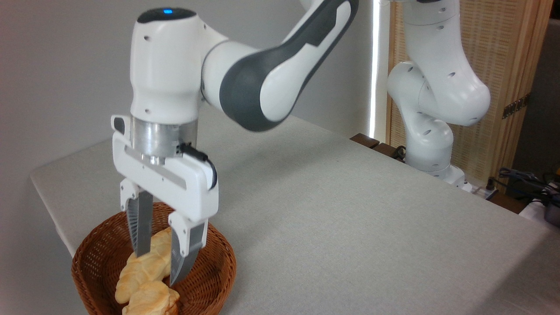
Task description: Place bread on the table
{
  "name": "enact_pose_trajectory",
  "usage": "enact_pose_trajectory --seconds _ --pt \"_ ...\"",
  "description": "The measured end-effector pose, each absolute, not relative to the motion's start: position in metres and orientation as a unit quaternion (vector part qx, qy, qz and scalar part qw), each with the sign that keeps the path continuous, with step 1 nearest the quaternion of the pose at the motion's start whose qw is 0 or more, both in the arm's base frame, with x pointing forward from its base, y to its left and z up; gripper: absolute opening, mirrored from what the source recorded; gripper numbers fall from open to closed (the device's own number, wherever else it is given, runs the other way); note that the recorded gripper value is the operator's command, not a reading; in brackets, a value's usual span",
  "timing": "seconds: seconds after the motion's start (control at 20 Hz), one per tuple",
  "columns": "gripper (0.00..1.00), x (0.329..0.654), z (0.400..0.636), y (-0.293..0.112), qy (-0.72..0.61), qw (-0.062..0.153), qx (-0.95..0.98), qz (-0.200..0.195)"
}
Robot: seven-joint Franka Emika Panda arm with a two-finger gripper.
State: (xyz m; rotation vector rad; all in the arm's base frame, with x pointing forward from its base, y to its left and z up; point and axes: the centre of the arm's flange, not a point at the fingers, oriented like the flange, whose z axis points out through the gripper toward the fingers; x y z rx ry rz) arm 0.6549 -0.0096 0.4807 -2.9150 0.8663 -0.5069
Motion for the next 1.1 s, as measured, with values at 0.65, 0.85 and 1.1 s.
enact_pose_trajectory --seconds 0.65,0.85,1.1 --pt "0.78 0.68 0.424 -0.006 0.275 0.045 -0.942 -0.187" --pt "0.48 0.681 0.423 -0.007 0.276 0.045 -0.942 -0.187" --pt "0.48 0.681 0.423 -0.007 0.276 0.045 -0.942 -0.187"
